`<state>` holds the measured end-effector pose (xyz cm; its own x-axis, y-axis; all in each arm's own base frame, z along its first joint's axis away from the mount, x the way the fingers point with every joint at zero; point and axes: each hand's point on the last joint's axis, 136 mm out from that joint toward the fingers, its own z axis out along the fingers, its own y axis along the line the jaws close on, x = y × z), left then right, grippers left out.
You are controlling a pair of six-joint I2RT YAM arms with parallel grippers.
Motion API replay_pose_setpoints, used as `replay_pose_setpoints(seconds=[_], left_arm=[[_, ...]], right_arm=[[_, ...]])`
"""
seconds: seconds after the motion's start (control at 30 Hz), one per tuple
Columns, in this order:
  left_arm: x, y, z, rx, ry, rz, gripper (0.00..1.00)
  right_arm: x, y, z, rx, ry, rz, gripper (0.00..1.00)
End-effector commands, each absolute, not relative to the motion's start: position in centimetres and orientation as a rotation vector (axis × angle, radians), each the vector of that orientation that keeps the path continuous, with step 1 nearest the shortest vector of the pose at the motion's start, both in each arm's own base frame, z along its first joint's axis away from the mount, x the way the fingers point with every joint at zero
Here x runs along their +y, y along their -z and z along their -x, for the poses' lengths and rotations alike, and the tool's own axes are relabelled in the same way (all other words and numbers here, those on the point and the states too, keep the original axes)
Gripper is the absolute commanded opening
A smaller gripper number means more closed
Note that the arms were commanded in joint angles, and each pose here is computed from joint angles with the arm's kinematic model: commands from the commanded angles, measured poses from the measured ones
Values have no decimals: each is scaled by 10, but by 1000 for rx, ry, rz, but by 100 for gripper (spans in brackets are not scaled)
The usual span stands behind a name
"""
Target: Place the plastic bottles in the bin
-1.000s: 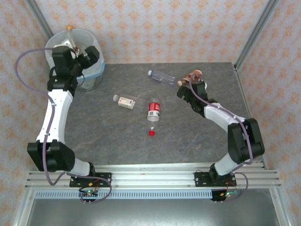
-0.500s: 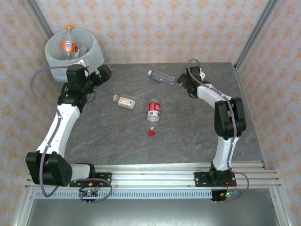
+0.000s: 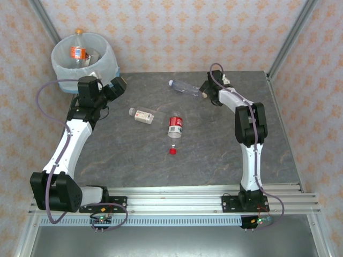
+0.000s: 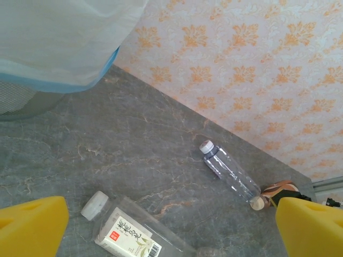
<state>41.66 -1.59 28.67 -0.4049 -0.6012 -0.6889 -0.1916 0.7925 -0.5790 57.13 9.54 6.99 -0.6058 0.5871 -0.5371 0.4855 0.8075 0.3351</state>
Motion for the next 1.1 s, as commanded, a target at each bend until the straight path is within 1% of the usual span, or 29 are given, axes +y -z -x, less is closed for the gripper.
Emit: replay_pose_setpoints(seconds=[0.0, 0.33, 0.5, 0.63, 0.77, 0.87, 1.07], left_arm=[[-10, -293, -414, 1955, 475, 612, 100], [-3, -288, -408, 1972, 414, 632, 100], [0, -286, -407, 1979, 391, 639, 100], [8, -283, -404, 1992, 326, 657, 100], [10, -283, -402, 1993, 313, 665, 100], [13, -280, -400, 1997, 299, 674, 100], [12, -275, -402, 2006, 298, 681, 100]], right_arm=[[84, -64, -577, 2335, -130, -852, 97], [84, -49, -595, 2335, -98, -918, 91], [82, -39, -588, 2383, -56, -916, 87], [82, -33, -576, 2453, -10, -848, 83], [73, -32, -562, 2486, 61, -792, 77], [70, -36, -551, 2465, 52, -790, 70], [64, -37, -547, 2453, 78, -751, 60]])
